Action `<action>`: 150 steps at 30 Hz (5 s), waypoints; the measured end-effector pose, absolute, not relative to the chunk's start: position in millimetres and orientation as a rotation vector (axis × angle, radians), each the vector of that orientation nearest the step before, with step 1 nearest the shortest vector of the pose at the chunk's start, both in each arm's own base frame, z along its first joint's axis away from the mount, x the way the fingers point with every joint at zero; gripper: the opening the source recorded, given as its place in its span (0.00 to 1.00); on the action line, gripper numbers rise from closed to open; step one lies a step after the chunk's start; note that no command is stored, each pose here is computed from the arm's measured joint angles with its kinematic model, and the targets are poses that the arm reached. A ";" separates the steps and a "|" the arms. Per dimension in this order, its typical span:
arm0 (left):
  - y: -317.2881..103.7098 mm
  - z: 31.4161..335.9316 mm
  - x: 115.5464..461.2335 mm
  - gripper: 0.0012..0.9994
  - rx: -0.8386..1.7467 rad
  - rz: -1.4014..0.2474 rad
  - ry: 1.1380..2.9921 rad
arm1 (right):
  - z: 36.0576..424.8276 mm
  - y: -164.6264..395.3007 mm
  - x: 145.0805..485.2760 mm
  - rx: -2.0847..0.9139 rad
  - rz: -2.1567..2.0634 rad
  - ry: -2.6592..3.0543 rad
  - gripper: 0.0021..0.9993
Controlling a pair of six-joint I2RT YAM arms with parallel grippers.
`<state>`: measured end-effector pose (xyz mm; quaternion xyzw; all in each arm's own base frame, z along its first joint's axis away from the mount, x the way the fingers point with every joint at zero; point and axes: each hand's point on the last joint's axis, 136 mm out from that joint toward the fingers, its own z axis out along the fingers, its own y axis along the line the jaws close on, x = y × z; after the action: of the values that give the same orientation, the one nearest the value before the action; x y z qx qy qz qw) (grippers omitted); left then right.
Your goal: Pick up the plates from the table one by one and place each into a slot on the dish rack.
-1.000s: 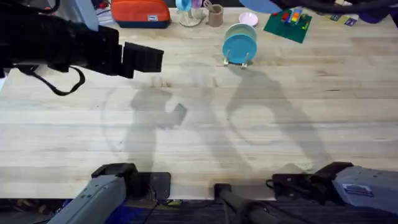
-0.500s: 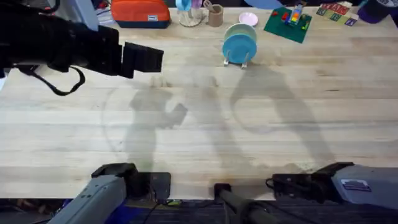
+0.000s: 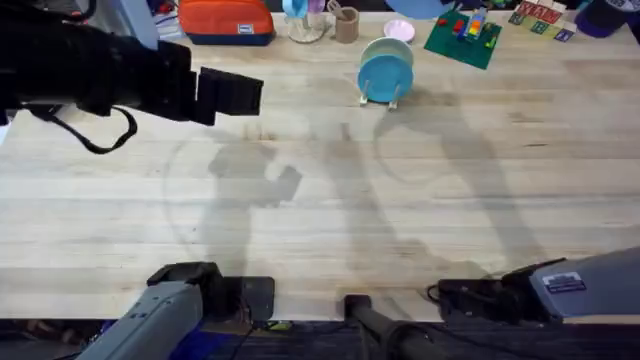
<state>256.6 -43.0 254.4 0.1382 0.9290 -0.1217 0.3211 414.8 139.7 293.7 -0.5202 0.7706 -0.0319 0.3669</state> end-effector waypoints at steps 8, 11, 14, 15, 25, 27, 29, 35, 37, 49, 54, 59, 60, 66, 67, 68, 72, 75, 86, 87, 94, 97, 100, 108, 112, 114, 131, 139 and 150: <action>-43.0 254.3 256.7 1.00 0.360 -0.321 2.441 | 276.0 137.6 442.0 -1.330 -0.022 2.030 0.03; -42.9 253.4 257.2 1.00 0.360 -0.322 2.445 | 270.2 134.9 440.6 -1.331 0.021 2.053 0.03; -42.7 248.8 259.9 1.00 0.355 -0.330 2.464 | 269.0 131.2 439.5 -1.322 0.051 2.063 0.03; -42.6 246.5 261.3 1.00 0.348 -0.335 2.475 | 269.4 130.1 439.9 -1.318 0.058 2.062 0.03; -41.6 238.1 265.6 1.00 0.301 -0.354 2.517 | 263.2 125.7 443.5 -1.307 0.092 2.079 0.03; -41.2 238.0 265.7 1.00 0.299 -0.351 2.517 | 254.8 126.3 446.2 -1.313 0.103 2.096 0.03; -41.1 237.9 265.7 1.00 0.298 -0.351 2.518 | 244.5 127.1 449.1 -1.320 0.117 2.116 0.03; -41.1 238.1 265.7 1.00 0.294 -0.352 2.518 | 224.7 127.7 453.1 -1.335 0.142 2.158 0.03; -41.1 237.9 265.7 1.00 0.294 -0.352 2.518 | 224.6 127.7 453.0 -1.335 0.142 2.159 0.03; -41.1 237.9 265.7 1.00 0.294 -0.352 2.519 | 222.9 130.1 448.0 -1.356 0.172 2.158 0.03; -41.1 238.0 265.7 1.00 0.294 -0.352 2.518 | 214.9 133.3 448.7 -1.380 0.199 2.156 0.03; -41.1 237.9 265.6 1.00 0.294 -0.352 2.519 | 199.2 134.3 451.6 -1.418 0.213 2.165 0.03; -41.1 238.0 265.7 1.00 0.294 -0.351 2.518 | 197.5 134.3 451.9 -1.427 0.213 2.163 0.03; -41.1 238.1 265.7 1.00 0.294 -0.352 2.518 | 196.0 134.5 452.4 -1.463 0.203 2.140 0.03; -41.1 237.8 265.7 1.00 0.294 -0.352 2.519 | 196.0 134.6 452.4 -1.467 0.202 2.136 0.03; -41.1 237.9 265.7 1.00 0.294 -0.352 2.518 | 195.6 134.8 452.4 -1.473 0.202 2.132 0.03; -41.1 237.9 265.7 1.00 0.294 -0.352 2.519 | 186.9 136.0 454.1 -1.487 0.218 2.139 0.03; -41.1 237.8 265.7 1.00 0.294 -0.352 2.519 | 172.9 136.3 456.0 -1.503 0.235 2.160 0.03; -41.1 237.9 265.7 1.00 0.294 -0.351 2.519 | 155.4 141.6 455.8 -1.533 0.298 2.164 0.03; -41.1 237.9 265.6 1.00 0.294 -0.351 2.519 | 153.9 141.7 456.0 -1.534 0.300 2.167 0.03; -41.3 236.2 262.7 1.00 0.292 -0.356 2.533 | 149.4 142.1 457.4 -1.537 0.309 2.170 0.03; -41.0 235.2 261.3 1.00 0.290 -0.356 2.540 | 149.4 142.1 457.4 -1.537 0.310 2.170 0.03; -41.0 235.0 261.1 1.00 0.290 -0.356 2.541 | 149.4 142.1 457.4 -1.537 0.309 2.170 0.03; -41.0 235.0 261.0 1.00 0.290 -0.356 2.542 | 149.5 142.3 457.5 -1.537 0.309 2.170 0.03; -40.9 235.0 261.1 1.00 0.290 -0.355 2.542 | 149.5 142.1 457.6 -1.537 0.309 2.169 0.04; -41.0 235.0 261.0 1.00 0.290 -0.356 2.542 | 149.7 142.2 458.0 -1.536 0.308 2.168 0.07; -40.9 235.1 261.1 1.00 0.290 -0.355 2.542 | 150.3 143.2 458.1 -1.536 0.313 2.163 0.14; -41.0 234.9 261.1 1.00 0.290 -0.356 2.542 | 151.2 143.2 458.0 -1.535 0.312 2.161 0.14; -40.9 235.0 261.1 1.00 0.290 -0.355 2.542 | 215.0 138.5 448.9 -1.492 0.199 2.058 0.15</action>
<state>261.1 -40.9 235.0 0.1080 0.9460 -0.1322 0.2757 448.9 138.5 215.0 -0.5596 0.7721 0.0746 0.2918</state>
